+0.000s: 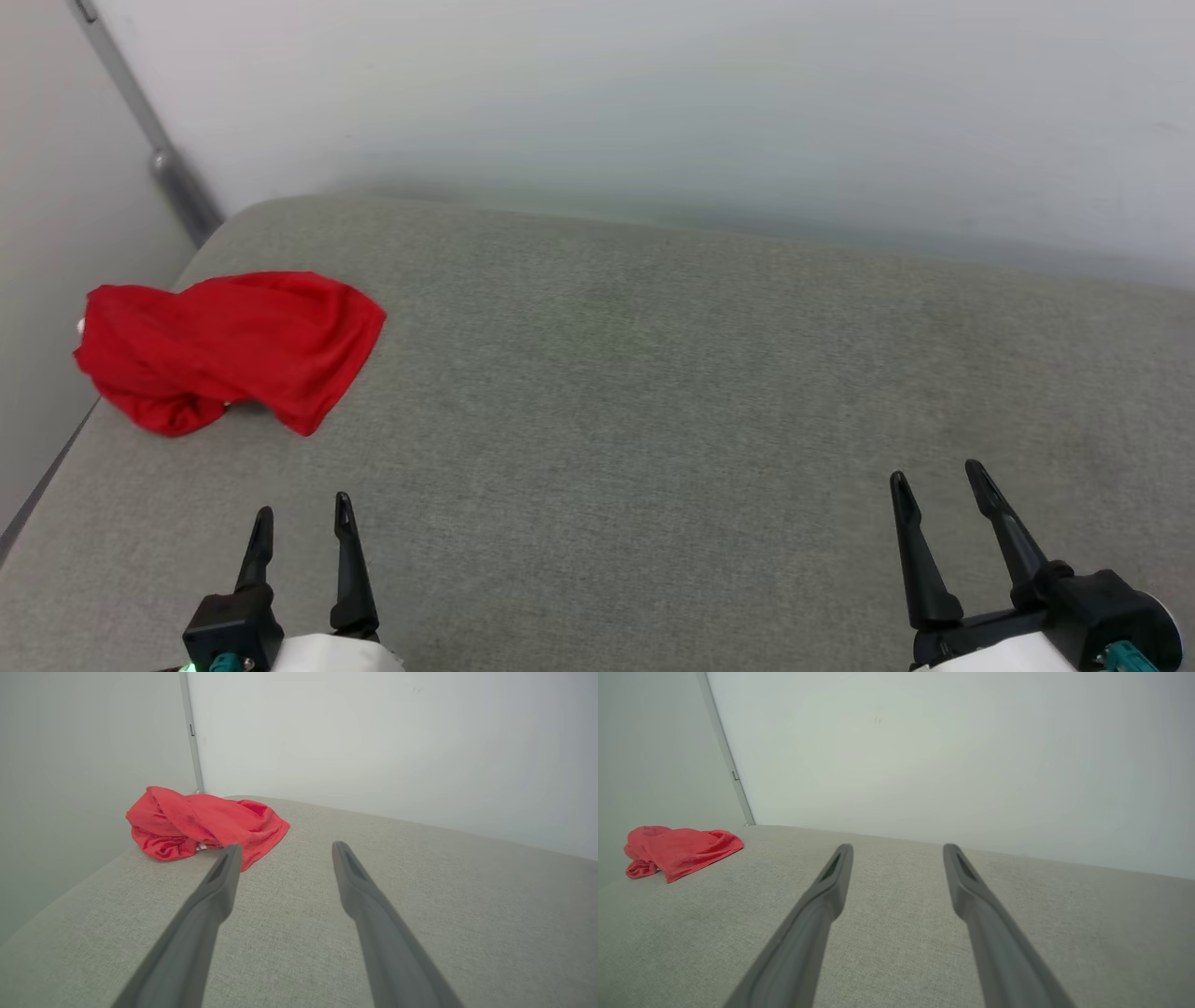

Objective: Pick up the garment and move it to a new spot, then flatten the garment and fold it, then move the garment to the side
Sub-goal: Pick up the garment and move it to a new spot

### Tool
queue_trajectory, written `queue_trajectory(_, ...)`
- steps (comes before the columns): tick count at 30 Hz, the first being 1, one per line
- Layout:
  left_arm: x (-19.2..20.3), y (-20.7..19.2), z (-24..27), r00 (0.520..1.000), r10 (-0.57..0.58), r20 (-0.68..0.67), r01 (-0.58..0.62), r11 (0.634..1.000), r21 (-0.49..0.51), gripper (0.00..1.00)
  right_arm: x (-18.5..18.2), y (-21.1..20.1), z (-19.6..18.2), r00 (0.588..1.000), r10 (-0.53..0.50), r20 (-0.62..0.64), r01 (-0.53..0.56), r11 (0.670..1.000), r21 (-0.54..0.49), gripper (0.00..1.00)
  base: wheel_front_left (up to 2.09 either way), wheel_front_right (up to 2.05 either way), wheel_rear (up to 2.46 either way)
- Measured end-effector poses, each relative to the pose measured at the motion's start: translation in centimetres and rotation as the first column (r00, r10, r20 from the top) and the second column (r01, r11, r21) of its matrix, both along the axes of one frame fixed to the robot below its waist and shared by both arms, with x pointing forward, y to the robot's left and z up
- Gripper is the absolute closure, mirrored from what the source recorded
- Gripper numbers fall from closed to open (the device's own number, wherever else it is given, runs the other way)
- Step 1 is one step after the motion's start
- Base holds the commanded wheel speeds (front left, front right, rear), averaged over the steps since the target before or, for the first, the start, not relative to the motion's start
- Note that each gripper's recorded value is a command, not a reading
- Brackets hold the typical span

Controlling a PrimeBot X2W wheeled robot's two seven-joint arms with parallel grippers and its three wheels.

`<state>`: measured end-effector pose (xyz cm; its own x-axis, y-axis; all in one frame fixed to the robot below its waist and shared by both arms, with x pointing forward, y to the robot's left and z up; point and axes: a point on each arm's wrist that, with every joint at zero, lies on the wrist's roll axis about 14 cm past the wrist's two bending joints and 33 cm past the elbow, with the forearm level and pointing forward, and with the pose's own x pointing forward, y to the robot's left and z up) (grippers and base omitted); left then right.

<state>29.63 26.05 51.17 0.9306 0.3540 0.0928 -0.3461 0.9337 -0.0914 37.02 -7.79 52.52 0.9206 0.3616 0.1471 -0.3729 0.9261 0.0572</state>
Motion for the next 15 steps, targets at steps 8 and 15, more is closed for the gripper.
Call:
queue_trajectory(8,-3.9,3.9,0.1,0.988,0.155,0.007,-0.154,0.988,-0.01,0.0,0.4,4.4,-0.1,0.991,0.131,-0.003,-0.131,0.991,-0.001,0.0,0.0,0.0,0.0)
queue_trajectory(15,-7.9,6.8,0.2,0.959,0.284,0.013,-0.284,0.959,-0.017,0.0,0.3,8.2,0.0,0.97,0.244,0.001,-0.244,0.97,-0.007,0.0,0.0,0.0,0.0)
